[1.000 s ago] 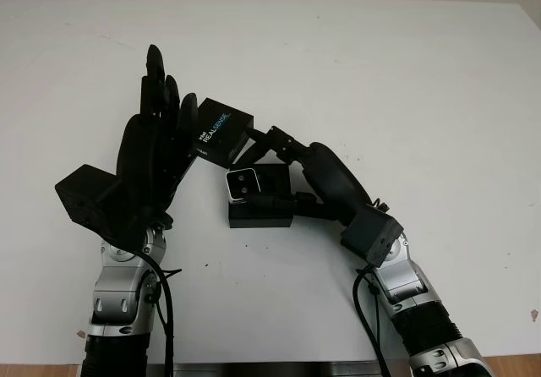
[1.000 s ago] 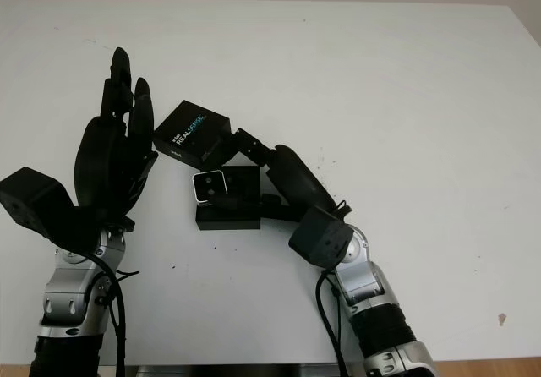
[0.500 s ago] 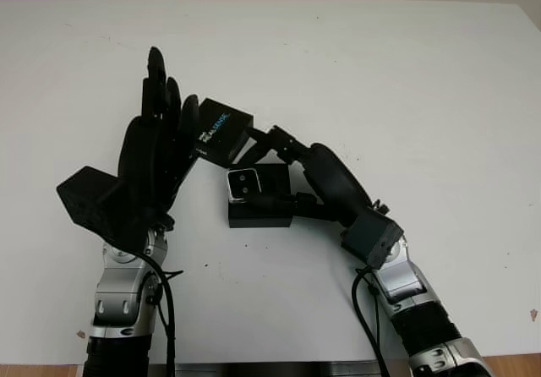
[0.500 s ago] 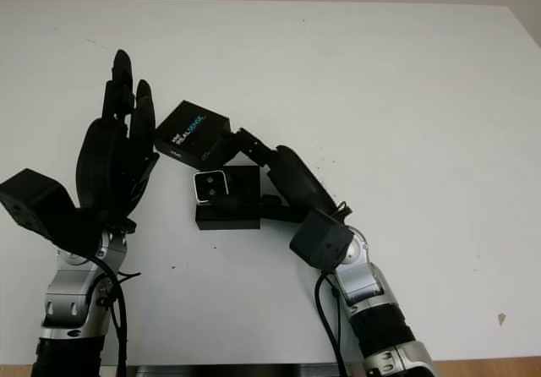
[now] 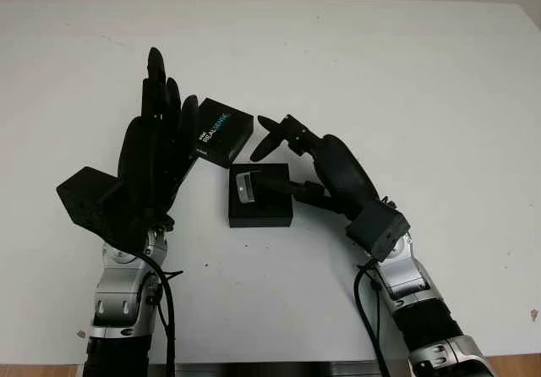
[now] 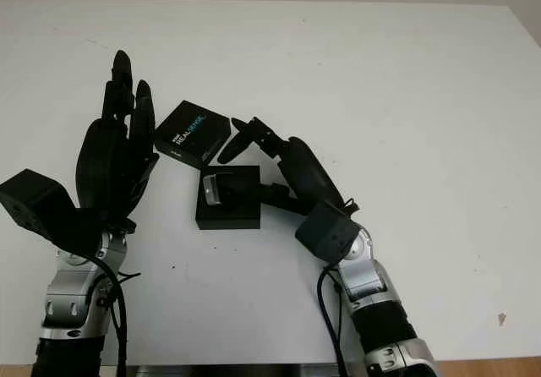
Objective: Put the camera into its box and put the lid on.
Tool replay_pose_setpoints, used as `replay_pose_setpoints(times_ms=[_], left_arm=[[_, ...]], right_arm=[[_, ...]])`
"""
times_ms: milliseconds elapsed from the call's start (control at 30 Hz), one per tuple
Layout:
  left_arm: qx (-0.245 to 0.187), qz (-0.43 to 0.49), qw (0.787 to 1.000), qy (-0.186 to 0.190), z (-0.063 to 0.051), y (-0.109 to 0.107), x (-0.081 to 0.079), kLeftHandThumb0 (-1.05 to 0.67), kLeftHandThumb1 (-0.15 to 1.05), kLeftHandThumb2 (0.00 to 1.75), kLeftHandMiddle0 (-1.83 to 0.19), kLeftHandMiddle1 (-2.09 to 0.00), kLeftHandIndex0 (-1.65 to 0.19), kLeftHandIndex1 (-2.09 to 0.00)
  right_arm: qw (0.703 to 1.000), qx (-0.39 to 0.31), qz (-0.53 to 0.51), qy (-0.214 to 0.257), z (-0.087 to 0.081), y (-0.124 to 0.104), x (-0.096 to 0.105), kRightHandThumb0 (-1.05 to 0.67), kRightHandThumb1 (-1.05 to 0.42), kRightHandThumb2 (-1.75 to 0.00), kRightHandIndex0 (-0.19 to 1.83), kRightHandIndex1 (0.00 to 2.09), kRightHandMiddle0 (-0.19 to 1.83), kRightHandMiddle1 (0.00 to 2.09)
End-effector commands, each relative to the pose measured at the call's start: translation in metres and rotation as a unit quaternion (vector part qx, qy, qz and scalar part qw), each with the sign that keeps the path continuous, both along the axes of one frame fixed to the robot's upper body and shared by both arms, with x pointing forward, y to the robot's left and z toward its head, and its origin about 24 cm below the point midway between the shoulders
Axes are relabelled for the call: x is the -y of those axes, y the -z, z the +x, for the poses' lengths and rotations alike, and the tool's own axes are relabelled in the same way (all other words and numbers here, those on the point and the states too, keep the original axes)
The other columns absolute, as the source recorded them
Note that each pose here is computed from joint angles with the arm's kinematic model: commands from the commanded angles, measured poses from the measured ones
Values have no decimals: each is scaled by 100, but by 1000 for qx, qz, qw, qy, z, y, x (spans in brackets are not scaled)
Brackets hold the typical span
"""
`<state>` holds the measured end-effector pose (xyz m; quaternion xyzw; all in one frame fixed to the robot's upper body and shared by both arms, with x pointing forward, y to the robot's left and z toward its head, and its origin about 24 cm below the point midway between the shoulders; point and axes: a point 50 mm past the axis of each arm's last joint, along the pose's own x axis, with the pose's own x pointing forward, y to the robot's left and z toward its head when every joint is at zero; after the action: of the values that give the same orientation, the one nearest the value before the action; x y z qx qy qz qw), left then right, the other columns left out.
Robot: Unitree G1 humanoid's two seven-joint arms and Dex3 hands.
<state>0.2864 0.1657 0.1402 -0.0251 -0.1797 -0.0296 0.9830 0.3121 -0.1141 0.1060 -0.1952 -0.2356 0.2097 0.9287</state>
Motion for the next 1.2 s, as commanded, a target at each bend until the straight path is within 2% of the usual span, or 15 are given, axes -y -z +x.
replay_pose_setpoints(times_ms=[0,167,300,400,500,600,867,1167], left_arm=[[0,0,1000,-1,-2,1,-1,-79,105,46,19,0,19,0],[1,0,1000,-4,-1,1,0,-79,105,45,19,0,19,0],[0,0,1000,-4,-1,1,0,-79,105,45,19,0,19,0],[-1,-3,1000,-4,-1,1,0,-79,105,45,19,0,19,0],[1,-3,1000,-6,-1,1,0,-79,105,45,19,0,19,0],[3,-5,1000,-6,-1,1,0,-78,105,46,19,0,19,0],[0,-4,1000,-8,-1,1,1,-78,105,46,19,0,19,0],[5,-4,1000,-8,0,0,1,-78,105,46,19,0,19,0]], right_arm=[[1000,-1,-3,8,1,-2,6,-41,-99,-5,30,17,30,150],[1000,-11,-16,9,1,-1,9,-41,-98,-5,30,17,34,143],[999,-29,-44,-13,0,0,7,-45,-98,-5,25,13,33,135],[997,-36,-55,-28,0,-1,8,-55,-94,-5,21,9,22,113],[996,-42,-64,-39,0,-5,12,-73,-94,-5,14,5,10,90],[996,-33,-69,-46,-1,-9,19,-75,-89,-4,9,3,5,73],[995,10,-80,-59,-13,-11,27,-73,-86,-5,10,5,7,63],[996,23,-72,-56,-15,-12,23,-71,-90,-6,12,6,18,71]])
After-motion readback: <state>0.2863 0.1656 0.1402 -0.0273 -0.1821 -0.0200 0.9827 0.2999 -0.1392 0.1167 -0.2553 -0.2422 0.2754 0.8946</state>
